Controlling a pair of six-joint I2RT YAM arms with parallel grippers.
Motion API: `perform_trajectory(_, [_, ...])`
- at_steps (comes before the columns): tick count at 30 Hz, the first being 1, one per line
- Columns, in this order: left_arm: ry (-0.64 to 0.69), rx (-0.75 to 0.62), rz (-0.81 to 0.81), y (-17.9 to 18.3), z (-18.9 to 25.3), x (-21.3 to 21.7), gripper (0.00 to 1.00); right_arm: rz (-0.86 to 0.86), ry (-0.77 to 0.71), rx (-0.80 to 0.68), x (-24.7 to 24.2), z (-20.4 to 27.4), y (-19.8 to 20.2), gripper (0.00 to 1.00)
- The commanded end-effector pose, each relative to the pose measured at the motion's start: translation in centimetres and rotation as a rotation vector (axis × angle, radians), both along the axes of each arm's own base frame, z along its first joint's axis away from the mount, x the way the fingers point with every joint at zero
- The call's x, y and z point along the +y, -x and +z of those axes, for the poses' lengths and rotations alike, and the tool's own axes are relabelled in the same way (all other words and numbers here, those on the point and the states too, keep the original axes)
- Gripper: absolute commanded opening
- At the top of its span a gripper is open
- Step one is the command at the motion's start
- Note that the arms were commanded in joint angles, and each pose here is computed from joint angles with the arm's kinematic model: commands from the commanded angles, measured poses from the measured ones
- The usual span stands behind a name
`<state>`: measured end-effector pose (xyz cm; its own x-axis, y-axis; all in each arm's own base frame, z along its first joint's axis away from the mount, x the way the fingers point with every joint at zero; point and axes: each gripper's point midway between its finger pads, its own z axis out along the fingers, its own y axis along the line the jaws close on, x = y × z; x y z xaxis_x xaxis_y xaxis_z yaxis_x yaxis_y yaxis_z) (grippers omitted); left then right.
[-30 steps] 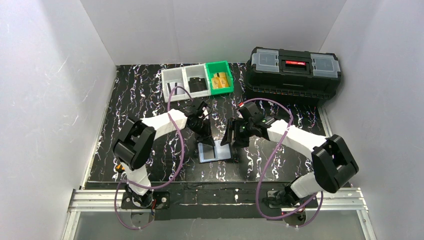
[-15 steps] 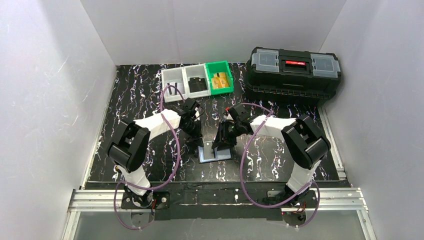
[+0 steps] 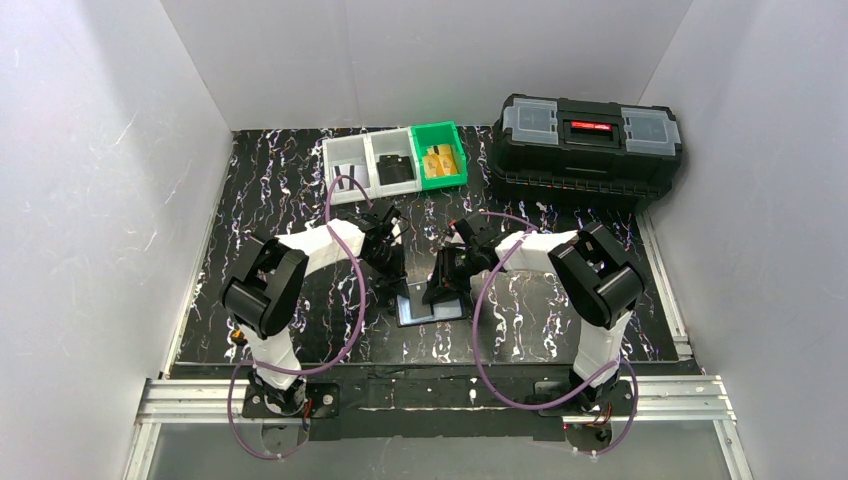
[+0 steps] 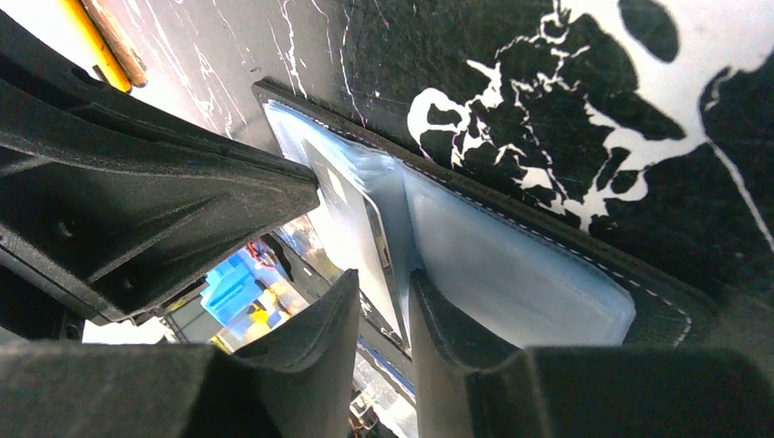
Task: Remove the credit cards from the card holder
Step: Remove the credit card from the card holder.
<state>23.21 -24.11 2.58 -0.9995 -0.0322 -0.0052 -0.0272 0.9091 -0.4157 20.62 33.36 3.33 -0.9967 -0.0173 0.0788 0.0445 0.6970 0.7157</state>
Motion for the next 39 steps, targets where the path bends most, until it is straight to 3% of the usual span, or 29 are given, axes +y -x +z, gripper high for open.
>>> perform_trajectory(1, [-0.036,0.048,-0.014,1.4,-1.5,0.5,0.00,0.015,-0.063,0.006,1.1,0.6,0.1,0.31])
perform_trajectory(5, [-0.056,0.058,-0.005,1.8,-1.9,0.9,0.00,0.007,-0.072,0.015,0.9,0.5,0.4,0.28])
perform_trajectory(19, [-0.111,0.069,0.016,2.5,-2.6,2.2,0.00,-0.091,-0.302,0.042,0.5,1.8,0.1,0.29])
perform_trajectory(30, [-0.111,0.071,0.019,2.5,-2.5,2.2,0.00,-0.135,-0.320,0.058,-0.3,1.5,-0.1,0.27])
perform_trajectory(34, [-0.111,0.070,0.018,2.5,-2.5,2.2,0.00,-0.140,-0.314,0.060,-0.4,1.3,-0.1,0.21])
perform_trajectory(39, [-0.126,0.080,0.024,2.6,-2.7,2.5,0.00,-0.184,-0.272,0.044,-2.0,0.4,-0.4,0.04])
